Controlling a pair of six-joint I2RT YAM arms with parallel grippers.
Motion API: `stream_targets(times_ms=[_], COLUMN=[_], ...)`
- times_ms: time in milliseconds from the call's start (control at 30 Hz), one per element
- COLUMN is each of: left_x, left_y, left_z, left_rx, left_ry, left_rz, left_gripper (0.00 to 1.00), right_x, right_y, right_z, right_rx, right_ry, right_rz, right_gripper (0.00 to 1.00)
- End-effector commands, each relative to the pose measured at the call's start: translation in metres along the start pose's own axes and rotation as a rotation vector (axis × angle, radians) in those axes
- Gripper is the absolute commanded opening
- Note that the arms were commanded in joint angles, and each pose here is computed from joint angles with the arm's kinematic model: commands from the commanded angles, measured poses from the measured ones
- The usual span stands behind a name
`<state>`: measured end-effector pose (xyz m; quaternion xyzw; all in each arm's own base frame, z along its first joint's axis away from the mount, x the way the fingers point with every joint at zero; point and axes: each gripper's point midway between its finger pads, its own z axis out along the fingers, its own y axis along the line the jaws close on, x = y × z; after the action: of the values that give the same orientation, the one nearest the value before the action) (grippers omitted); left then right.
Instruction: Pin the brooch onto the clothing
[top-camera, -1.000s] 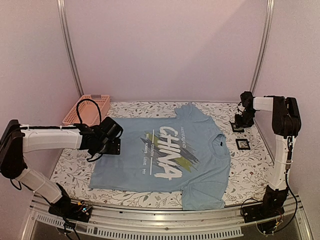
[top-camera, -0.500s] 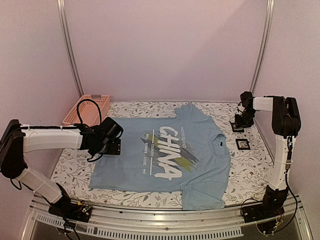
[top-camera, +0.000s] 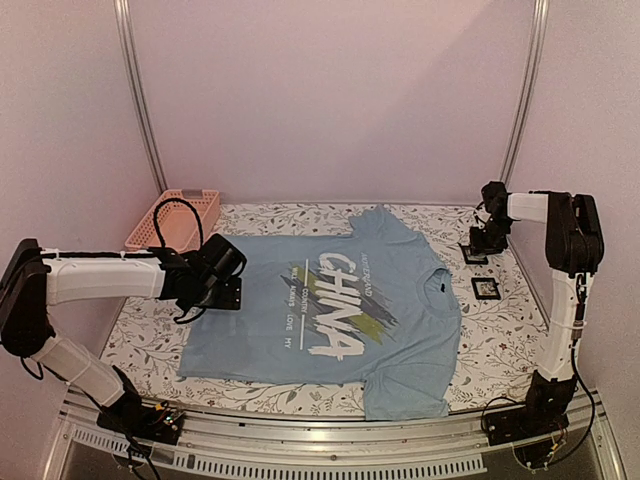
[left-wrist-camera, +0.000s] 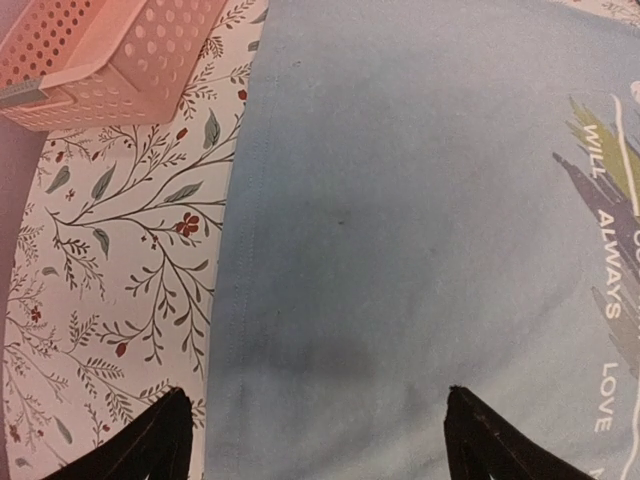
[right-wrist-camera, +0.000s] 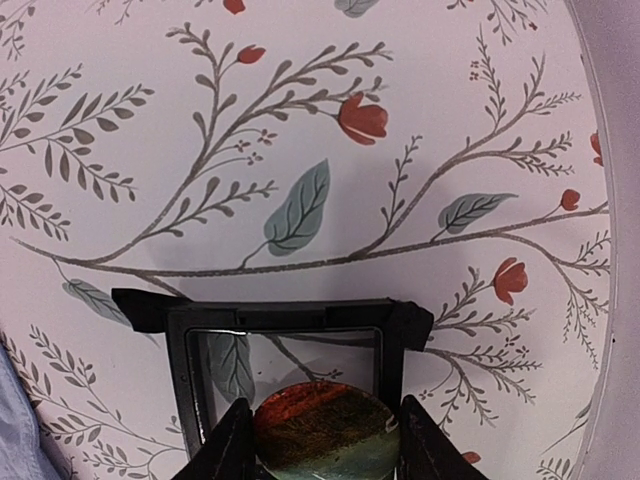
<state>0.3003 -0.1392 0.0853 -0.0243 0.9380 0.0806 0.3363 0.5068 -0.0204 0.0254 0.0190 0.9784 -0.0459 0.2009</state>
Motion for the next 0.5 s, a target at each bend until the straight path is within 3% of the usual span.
stream_targets(times_ms=[0, 467], left_x=[-0.001, -0.006], left_y=[-0.005, -0.006], left_z=[0.0, -0.002], left_rx=[0.007, 0.012], left_ry=[-0.012, -0.028], left_rz=[0.02, 0.02], left_gripper=[0.87, 0.87], right_x=[-0.007, -0.014], right_y=[0.002, -0.002], right_z=[-0.018, -0.038], right_rx=[-0.018, -0.005], right_ry=[-0.035, -0.073], right_rz=[0.013, 0.022], right_gripper=[0.39, 0.39])
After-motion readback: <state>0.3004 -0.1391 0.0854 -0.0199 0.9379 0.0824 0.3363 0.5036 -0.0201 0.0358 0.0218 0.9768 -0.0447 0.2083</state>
